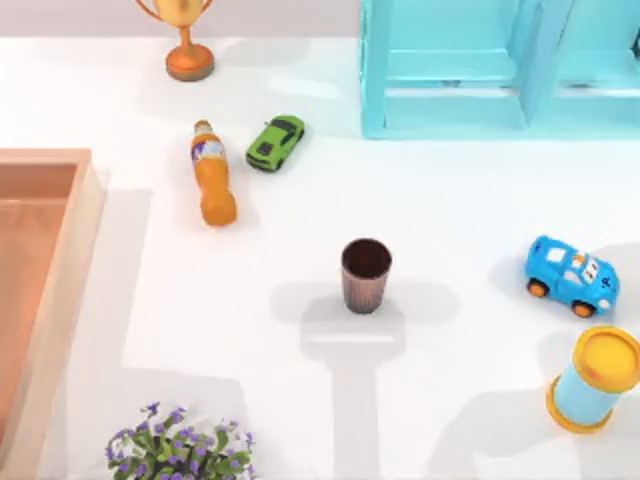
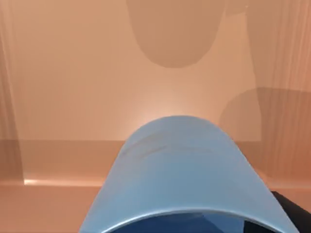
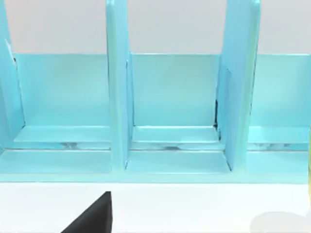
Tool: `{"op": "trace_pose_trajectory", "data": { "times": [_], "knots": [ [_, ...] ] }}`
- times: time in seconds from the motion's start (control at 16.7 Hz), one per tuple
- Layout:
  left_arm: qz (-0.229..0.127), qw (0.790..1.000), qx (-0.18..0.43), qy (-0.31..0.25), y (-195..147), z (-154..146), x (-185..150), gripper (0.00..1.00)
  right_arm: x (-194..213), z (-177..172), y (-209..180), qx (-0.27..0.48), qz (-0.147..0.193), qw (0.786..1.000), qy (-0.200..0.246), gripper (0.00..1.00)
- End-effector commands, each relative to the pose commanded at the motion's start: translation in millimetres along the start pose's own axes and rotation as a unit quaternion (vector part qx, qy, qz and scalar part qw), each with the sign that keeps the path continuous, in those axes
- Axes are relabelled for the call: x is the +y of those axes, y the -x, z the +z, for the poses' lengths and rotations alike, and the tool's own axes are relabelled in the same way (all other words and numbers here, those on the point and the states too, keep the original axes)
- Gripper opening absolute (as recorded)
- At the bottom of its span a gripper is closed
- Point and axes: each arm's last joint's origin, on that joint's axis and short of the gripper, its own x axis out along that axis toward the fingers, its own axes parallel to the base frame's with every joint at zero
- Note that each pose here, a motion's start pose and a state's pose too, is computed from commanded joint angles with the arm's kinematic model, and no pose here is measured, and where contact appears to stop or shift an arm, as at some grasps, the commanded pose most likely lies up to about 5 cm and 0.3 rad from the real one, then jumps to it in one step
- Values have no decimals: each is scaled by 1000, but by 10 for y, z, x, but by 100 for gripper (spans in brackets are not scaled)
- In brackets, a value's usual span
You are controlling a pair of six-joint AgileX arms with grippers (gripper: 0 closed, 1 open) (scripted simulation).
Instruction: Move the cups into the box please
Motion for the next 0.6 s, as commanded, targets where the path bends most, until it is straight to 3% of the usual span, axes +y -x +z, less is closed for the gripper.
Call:
{"op": "trace_pose_trajectory", "data": {
  "times": [0.3, 0.6],
  "knots": [
    [0, 1000, 2, 1, -60, -11, 7, 0, 0, 0, 0, 0, 0, 1000, 0, 100],
    [0, 1000, 2, 1, -60, -11, 7, 38, 0, 0, 0, 0, 0, 1000, 0, 100]
  ]
}}
